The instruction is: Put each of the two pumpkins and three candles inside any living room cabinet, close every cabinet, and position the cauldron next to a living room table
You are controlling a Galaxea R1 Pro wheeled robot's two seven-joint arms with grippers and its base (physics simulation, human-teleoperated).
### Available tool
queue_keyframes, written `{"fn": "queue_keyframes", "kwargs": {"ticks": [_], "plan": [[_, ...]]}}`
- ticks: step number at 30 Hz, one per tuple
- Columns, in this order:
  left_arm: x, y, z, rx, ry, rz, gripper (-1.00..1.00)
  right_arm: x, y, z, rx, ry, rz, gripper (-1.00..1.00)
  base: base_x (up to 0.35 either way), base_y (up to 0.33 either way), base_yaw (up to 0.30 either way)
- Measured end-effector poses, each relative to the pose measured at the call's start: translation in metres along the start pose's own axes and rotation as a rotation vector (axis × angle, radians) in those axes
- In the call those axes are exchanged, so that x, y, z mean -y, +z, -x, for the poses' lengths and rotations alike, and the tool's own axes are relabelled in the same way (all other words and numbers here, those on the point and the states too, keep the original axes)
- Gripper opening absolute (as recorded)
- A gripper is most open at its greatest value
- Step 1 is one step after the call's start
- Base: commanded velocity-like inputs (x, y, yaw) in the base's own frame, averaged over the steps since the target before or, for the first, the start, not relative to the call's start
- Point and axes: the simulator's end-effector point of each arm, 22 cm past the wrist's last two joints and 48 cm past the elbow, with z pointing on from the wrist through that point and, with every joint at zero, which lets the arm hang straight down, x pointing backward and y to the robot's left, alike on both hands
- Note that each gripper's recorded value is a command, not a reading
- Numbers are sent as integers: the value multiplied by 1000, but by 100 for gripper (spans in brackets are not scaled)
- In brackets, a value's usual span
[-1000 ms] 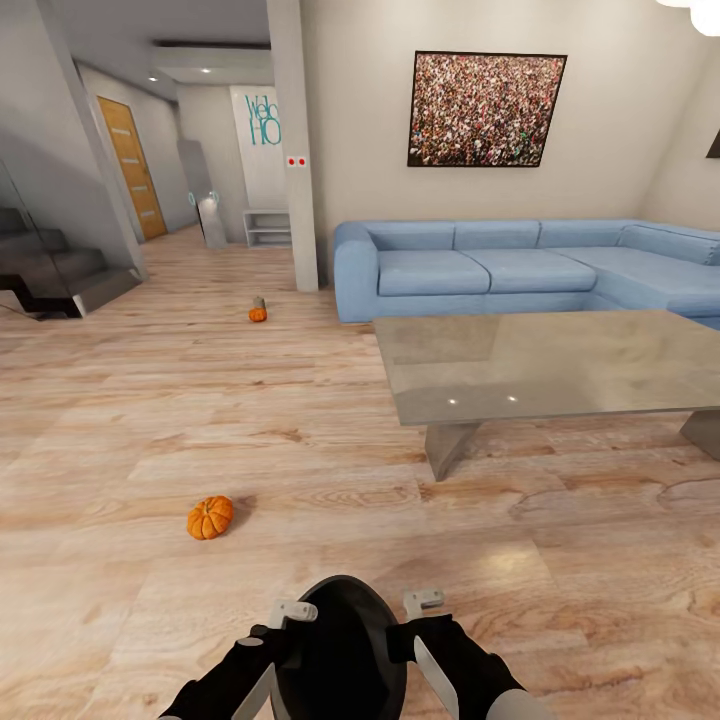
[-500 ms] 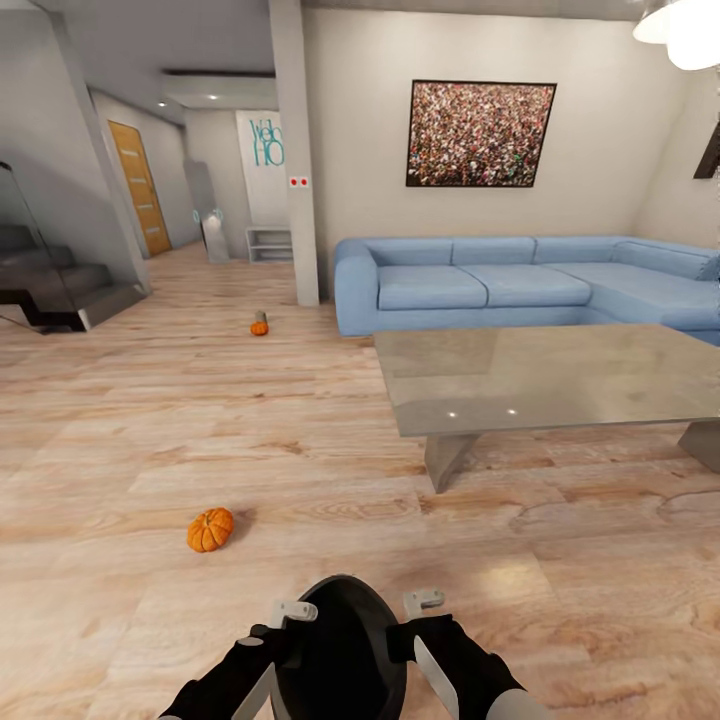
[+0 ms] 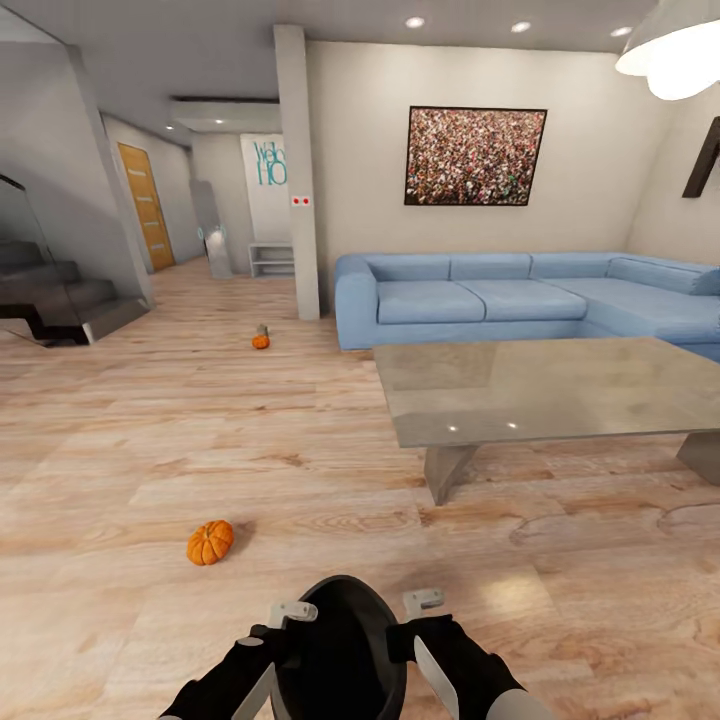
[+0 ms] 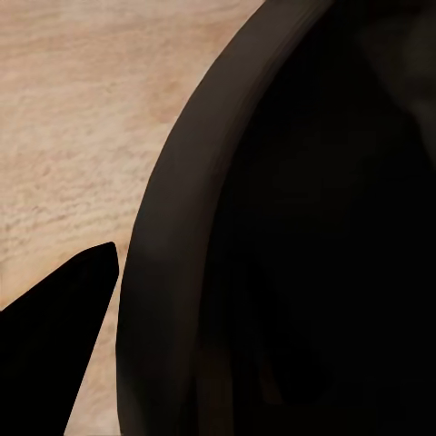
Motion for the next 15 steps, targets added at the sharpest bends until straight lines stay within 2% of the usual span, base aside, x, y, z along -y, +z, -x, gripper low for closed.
{"fn": "queue_keyframes", "kwargs": {"ticks": [4,15], "plan": [[0,0,0,1,1,0,-100,0,0,0,1,1,0,-100,0,0,0],[-1,-13,22,47,7,5,-100,0,-15,19,47,-5,-5,-100,0,0,0]]}}
